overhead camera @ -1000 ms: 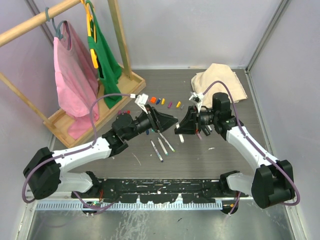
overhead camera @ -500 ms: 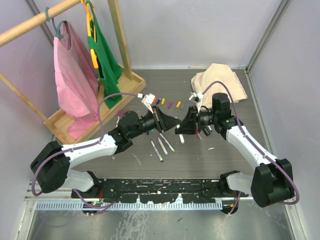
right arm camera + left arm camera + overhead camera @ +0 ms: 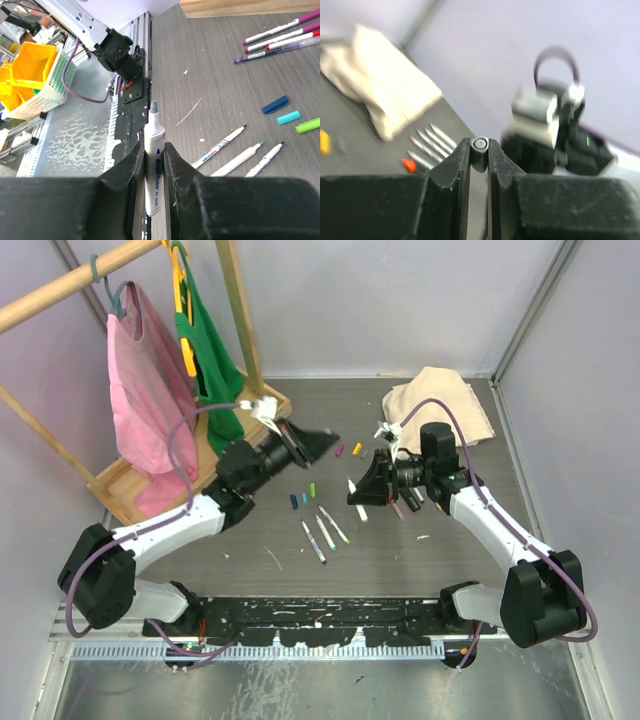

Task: Open the pen caps
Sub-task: Open the pen cap from the pen, then place the pen at the center of the board.

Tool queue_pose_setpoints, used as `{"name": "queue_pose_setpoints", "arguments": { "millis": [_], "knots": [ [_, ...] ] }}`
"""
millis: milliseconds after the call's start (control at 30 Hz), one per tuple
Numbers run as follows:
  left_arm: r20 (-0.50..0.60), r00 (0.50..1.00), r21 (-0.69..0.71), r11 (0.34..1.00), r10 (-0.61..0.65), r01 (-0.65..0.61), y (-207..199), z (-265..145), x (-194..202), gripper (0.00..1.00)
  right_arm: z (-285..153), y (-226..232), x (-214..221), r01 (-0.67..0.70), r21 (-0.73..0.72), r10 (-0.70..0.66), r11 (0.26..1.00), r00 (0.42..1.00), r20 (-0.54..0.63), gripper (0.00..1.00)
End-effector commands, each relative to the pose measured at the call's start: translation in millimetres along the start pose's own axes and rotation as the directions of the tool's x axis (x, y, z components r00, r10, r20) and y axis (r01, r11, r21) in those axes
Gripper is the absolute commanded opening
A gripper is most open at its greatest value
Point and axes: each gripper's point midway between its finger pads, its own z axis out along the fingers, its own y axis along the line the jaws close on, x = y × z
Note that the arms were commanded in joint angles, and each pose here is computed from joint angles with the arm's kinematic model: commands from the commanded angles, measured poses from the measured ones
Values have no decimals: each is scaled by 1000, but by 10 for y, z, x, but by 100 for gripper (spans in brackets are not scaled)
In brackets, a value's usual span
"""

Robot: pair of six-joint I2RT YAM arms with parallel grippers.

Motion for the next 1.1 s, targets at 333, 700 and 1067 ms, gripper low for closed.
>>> {"name": "queue_pose_setpoints", "arguments": {
  "millis": [333,700,1067],
  "knots": [
    [333,940,-9,997,73,-74,-88,-90,-1122,0,16,-403,90,40,220,-22,975,996,-85,1],
    [199,979,-178,980,-52,88,676,-320,-385,0,121,-1027,485,33,462,83,886,970,-230,2],
    [100,989,-335,932,-107,135,1048,-655,79,0,337,-1363,903,-62,564,248,823,933,-260,10]
  ]
}}
